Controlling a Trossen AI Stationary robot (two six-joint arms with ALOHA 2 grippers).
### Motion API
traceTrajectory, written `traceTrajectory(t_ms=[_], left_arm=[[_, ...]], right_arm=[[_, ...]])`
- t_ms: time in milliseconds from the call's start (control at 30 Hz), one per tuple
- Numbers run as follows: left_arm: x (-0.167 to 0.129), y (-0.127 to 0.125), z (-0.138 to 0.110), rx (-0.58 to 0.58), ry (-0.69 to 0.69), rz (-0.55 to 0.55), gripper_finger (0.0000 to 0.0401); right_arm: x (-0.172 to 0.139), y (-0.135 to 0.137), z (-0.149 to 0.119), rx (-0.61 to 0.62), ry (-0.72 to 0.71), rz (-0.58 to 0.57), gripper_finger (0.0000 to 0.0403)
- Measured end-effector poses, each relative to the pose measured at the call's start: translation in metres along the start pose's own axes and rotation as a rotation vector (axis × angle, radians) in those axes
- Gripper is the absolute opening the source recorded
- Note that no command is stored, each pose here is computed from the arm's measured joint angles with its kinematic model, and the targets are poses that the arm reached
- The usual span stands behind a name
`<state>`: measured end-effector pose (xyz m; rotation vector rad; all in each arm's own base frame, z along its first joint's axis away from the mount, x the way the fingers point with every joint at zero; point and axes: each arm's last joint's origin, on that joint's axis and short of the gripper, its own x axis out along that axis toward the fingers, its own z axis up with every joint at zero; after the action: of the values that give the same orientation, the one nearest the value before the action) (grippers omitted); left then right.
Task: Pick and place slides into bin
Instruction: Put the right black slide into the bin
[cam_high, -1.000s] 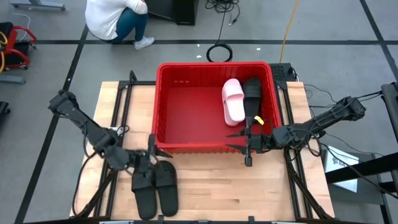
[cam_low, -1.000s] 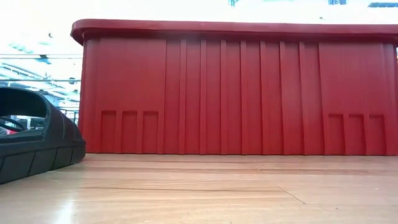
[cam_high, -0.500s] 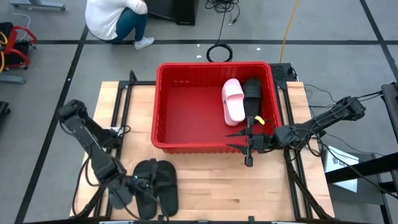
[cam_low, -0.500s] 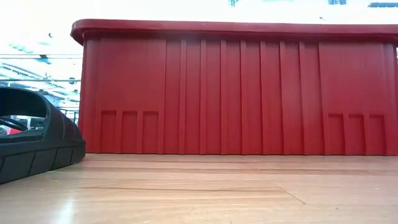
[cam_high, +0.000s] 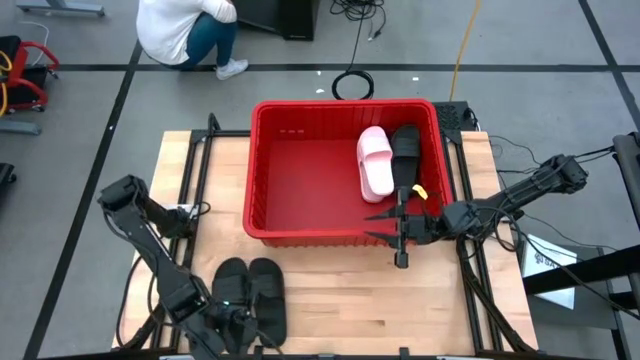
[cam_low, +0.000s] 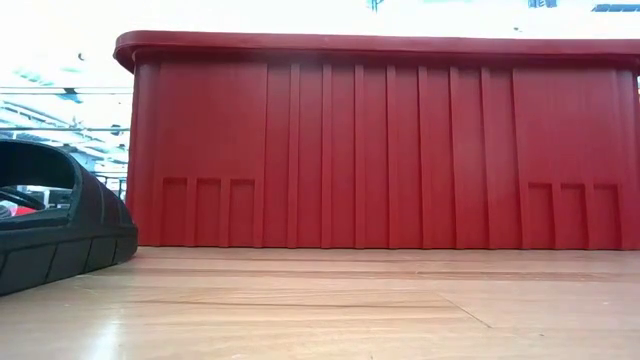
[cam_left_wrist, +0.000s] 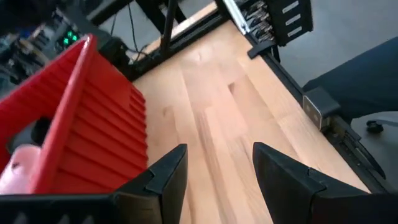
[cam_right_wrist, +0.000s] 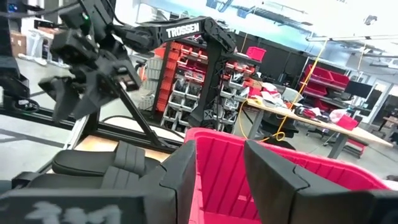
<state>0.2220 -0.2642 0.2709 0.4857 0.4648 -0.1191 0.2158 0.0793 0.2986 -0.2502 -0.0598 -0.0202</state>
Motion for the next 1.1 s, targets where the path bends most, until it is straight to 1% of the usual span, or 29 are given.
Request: traceTrajectory(t_ms=[200, 367, 467, 700, 833, 933, 1000, 1100], left_arm=[[0.009, -0.007, -0.013, -0.121, 0.085, -0.001, 0.0186], [0.017, -0.013, -0.021, -0.183, 0.145, -0.030, 0.0186], [0.020, -0.014, -0.028, -0.203, 0.206, -0.050, 0.0186], [0.024, -0.009, -0.042, -0.266, 0.351, -0.041, 0.0186], [0.026, -0.005, -0.045, -0.319, 0.399, -0.050, 0.0186], [0.027, -0.005, -0.046, -0.345, 0.409, -0.060, 0.0186], [0.029, -0.005, -0.047, -0.351, 0.417, -0.056, 0.0186], [0.037, -0.010, -0.054, -0.331, 0.459, -0.052, 0.0186]], right_arm=[[-0.003, 0.007, 0.002, 0.005, -0.008, 0.033, 0.0125], [-0.005, 0.010, 0.004, 0.006, -0.020, 0.049, 0.0125], [-0.005, 0.011, 0.004, 0.005, -0.022, 0.049, 0.0125], [-0.005, 0.010, 0.004, -0.015, -0.023, 0.048, 0.0125], [-0.005, 0.011, 0.004, -0.016, -0.021, 0.048, 0.0125], [-0.005, 0.011, 0.004, -0.017, -0.019, 0.048, 0.0123], [-0.005, 0.011, 0.004, -0.017, -0.019, 0.047, 0.0123], [-0.005, 0.011, 0.004, -0.017, -0.018, 0.046, 0.0123]])
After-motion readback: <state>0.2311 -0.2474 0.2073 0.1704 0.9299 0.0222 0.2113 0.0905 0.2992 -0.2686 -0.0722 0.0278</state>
